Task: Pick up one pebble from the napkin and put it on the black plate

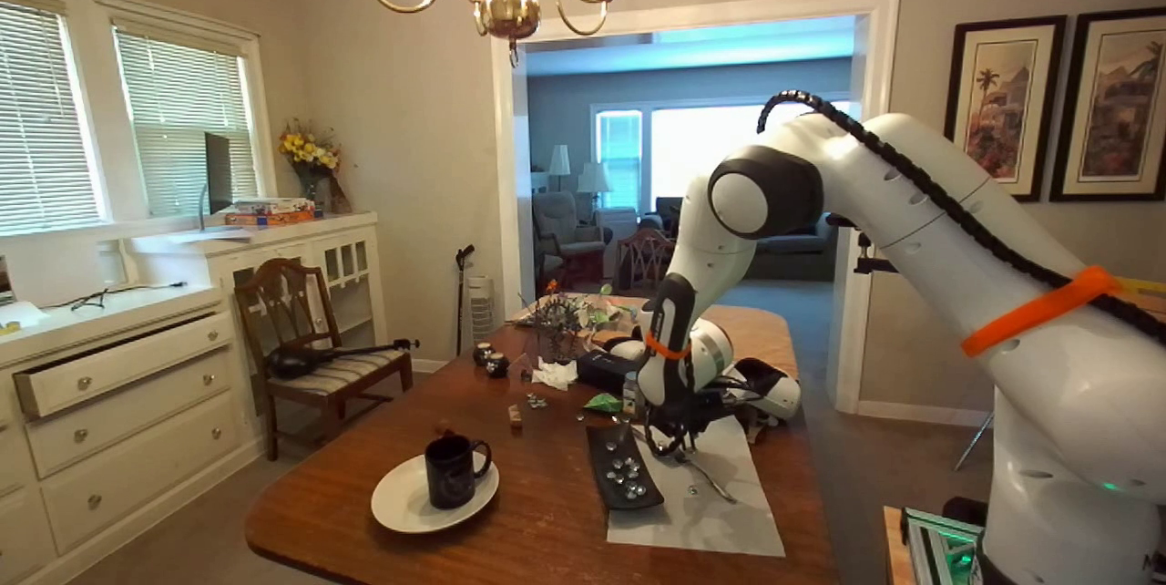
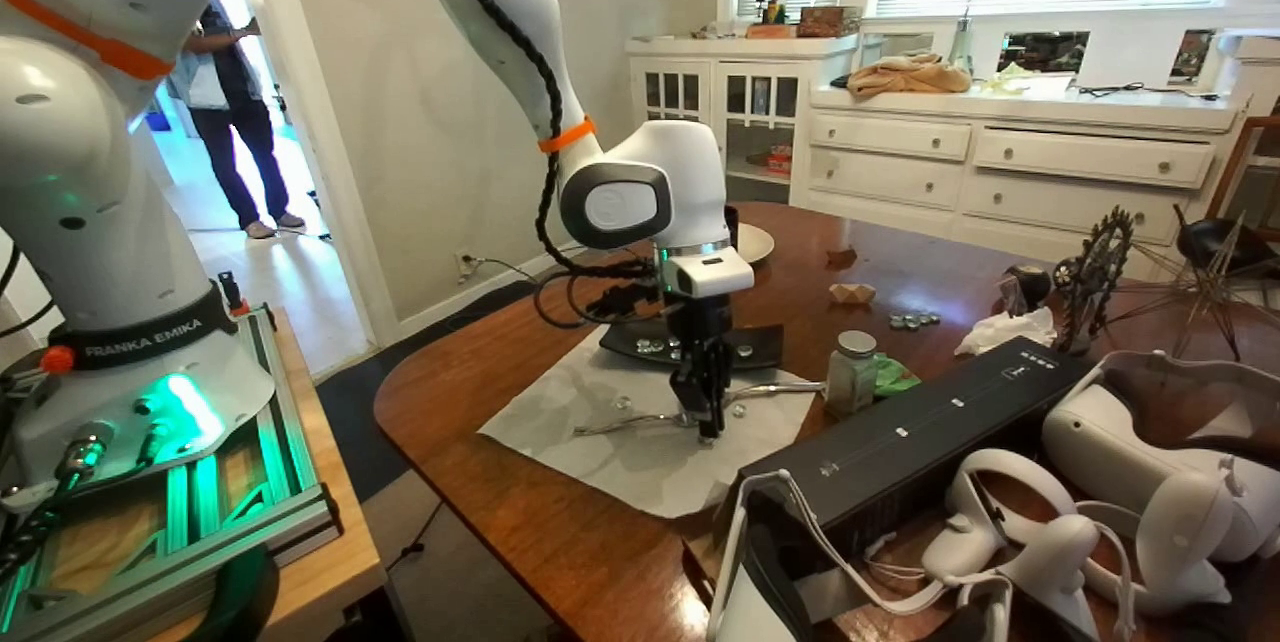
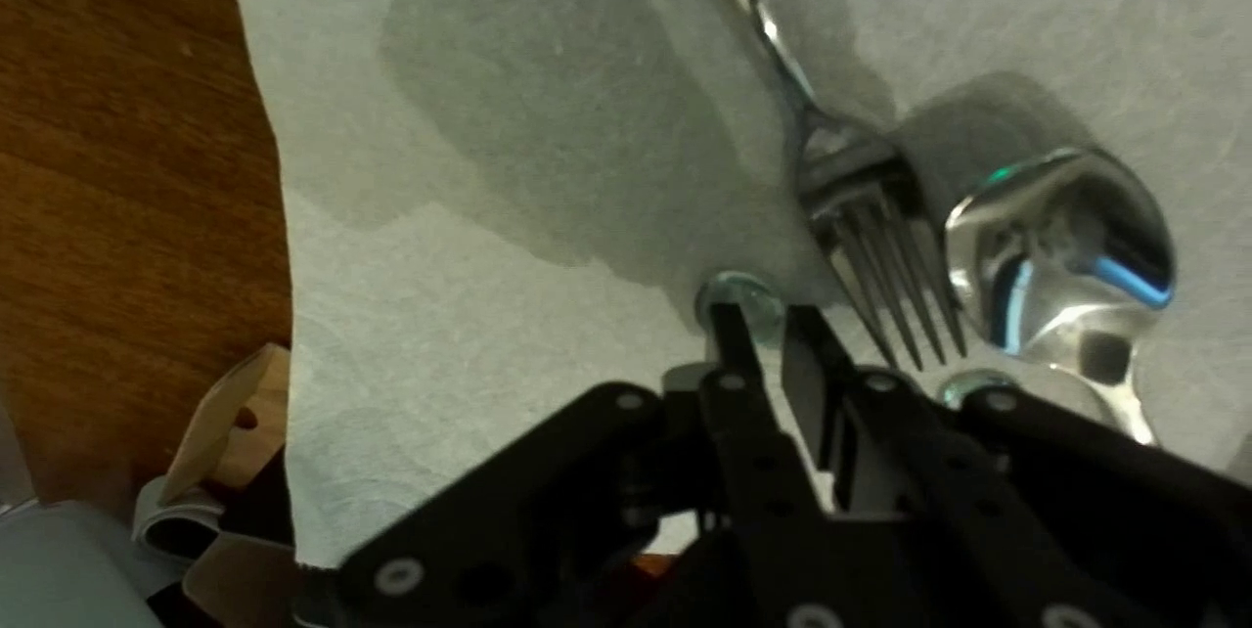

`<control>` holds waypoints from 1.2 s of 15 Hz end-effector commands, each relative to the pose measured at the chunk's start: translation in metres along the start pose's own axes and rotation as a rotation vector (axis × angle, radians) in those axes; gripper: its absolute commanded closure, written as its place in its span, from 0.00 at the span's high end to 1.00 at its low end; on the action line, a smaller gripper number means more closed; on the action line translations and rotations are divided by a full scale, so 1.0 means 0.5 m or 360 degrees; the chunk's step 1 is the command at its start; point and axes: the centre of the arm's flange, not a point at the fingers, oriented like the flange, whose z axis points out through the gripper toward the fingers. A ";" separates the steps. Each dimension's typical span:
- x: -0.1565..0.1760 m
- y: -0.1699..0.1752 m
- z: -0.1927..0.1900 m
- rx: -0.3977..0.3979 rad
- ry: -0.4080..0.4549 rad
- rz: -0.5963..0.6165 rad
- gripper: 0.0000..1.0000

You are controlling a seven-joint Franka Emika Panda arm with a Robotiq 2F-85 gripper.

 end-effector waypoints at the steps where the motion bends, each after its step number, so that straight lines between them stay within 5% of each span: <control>1: -0.014 -0.003 0.008 0.0003 0.0038 0.0034 0.27; 2: -0.014 -0.003 0.009 0.0004 0.0040 0.0036 0.30; 3: -0.014 -0.003 0.008 0.0004 0.0042 0.0037 0.52; 10: -0.011 0.014 0.008 -0.0008 0.0056 0.0147 0.76; 13: -0.006 0.024 0.000 -0.0008 0.0065 0.0237 0.64; 15: -0.005 0.035 -0.011 -0.0002 0.0078 0.0297 0.44; 18: -0.016 0.045 -0.018 0.0036 0.0129 0.0349 0.36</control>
